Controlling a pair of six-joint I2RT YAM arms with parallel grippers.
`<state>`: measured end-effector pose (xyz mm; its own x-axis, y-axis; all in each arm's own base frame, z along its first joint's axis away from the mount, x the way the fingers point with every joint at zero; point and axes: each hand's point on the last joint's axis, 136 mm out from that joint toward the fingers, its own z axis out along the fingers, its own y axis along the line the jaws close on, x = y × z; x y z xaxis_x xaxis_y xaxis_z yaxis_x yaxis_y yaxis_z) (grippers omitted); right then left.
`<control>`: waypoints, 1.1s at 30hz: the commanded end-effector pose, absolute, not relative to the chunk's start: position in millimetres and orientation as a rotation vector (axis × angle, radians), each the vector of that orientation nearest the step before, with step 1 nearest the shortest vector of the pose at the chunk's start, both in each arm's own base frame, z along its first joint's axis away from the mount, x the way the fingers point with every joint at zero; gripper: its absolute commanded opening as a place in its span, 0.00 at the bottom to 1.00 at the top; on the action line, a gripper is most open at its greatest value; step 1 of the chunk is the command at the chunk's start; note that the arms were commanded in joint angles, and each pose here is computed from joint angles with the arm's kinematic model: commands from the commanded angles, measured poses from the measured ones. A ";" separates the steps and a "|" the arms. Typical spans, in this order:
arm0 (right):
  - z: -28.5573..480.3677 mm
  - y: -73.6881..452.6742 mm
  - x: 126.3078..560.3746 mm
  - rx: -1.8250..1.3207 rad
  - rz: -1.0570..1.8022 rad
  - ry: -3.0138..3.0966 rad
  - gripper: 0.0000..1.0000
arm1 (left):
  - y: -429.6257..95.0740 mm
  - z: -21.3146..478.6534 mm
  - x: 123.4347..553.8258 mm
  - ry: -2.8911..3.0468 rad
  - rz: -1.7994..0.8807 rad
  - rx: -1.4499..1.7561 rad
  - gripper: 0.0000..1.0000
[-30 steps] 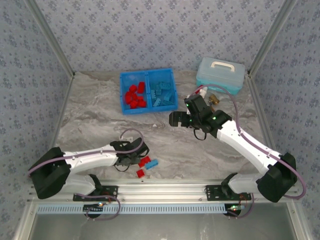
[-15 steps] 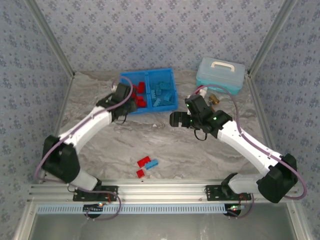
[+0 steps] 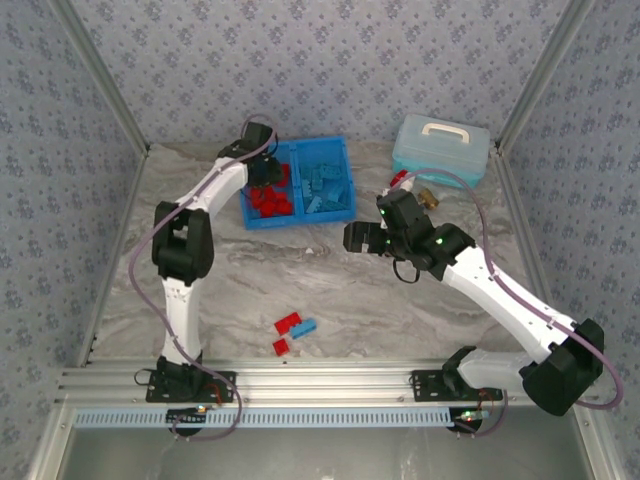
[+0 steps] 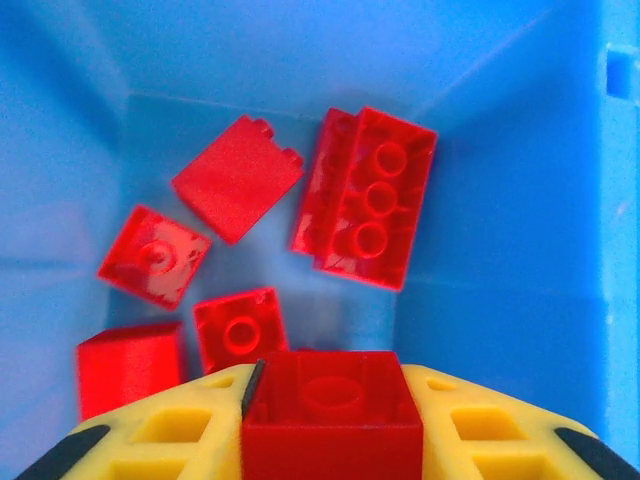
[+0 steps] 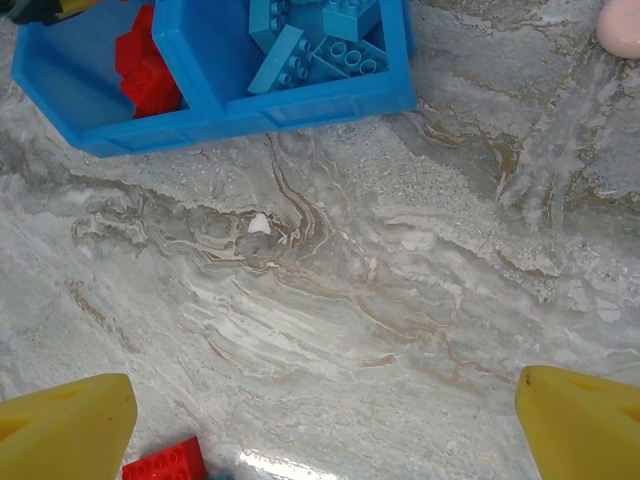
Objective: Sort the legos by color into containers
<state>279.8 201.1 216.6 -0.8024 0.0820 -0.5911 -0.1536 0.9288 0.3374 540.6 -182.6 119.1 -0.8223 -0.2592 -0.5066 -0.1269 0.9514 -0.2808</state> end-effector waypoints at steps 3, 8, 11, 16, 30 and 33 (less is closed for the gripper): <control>224.5 197.1 275.0 -0.017 0.494 2.446 1.00 | -200.9 145.9 551.2 2.520 -0.395 -0.214 0.47; 224.1 198.3 275.5 -0.014 0.498 2.446 1.00 | -197.0 163.0 540.9 2.520 -0.387 -0.210 0.55; 224.0 199.4 275.9 -0.016 0.501 2.446 1.00 | -197.3 189.6 524.5 2.478 -0.417 -0.198 0.55; 221.7 201.1 279.0 -0.014 0.498 2.447 1.00 | -194.3 233.6 464.9 2.369 -0.452 -0.143 0.56; 211.2 208.6 288.5 -0.050 0.492 2.476 1.00 | -189.3 163.5 219.7 2.575 -0.240 0.474 0.57; 209.3 209.0 288.6 -0.044 0.501 2.478 1.00 | -173.9 142.2 185.2 2.666 -0.248 0.195 0.57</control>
